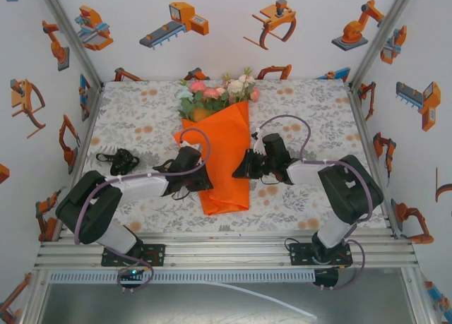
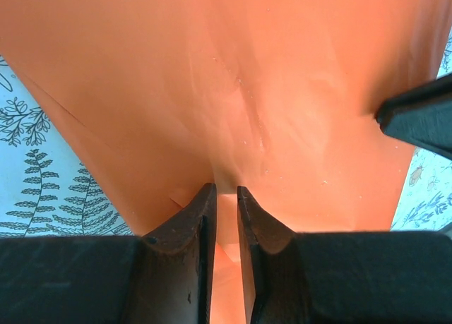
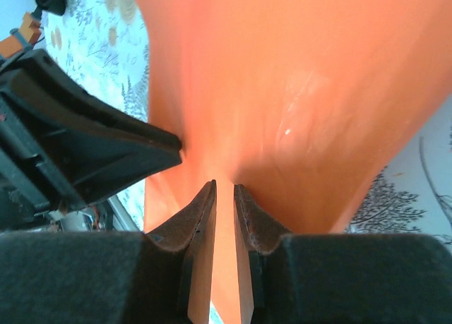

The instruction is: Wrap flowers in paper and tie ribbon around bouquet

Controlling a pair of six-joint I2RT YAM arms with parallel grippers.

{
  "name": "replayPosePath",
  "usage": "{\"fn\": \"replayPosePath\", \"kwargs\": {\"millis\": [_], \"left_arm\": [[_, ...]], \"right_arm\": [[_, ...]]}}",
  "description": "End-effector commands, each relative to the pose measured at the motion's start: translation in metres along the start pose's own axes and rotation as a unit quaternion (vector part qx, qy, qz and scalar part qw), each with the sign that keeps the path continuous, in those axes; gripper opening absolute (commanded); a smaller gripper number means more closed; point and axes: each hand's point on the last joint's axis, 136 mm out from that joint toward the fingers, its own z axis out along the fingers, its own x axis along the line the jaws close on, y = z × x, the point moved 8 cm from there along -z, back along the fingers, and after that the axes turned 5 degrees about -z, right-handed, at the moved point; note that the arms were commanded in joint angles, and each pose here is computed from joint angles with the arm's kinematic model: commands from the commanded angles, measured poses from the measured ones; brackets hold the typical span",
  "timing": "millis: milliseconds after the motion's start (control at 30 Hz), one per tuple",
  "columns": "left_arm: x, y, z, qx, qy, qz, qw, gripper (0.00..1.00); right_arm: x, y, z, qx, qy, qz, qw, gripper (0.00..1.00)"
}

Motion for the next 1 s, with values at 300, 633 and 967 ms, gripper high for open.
{"fn": "replayPosePath", "kwargs": {"millis": [300,633,967], "left_arm": [[-0.021,0.067,-0.053,-0.122,-0.032,-0.007,0.992,0.41],[-0.034,0.121,-0.085,-0.201,-0.033,-0.012,0.979,0.42],[0.089,0.183,-0.177,-0.245,0.268,-0.129,0.923,0.43]], "right_arm": [[0.043,0.047,-0.027,-0.072,-0.01,-0.055,0.996,0.3],[0.064,0.063,-0.048,-0.102,-0.019,-0.094,0.99,0.34],[0.055,0.063,-0.092,-0.163,-0.159,-0.113,0.967,0.51]]}}
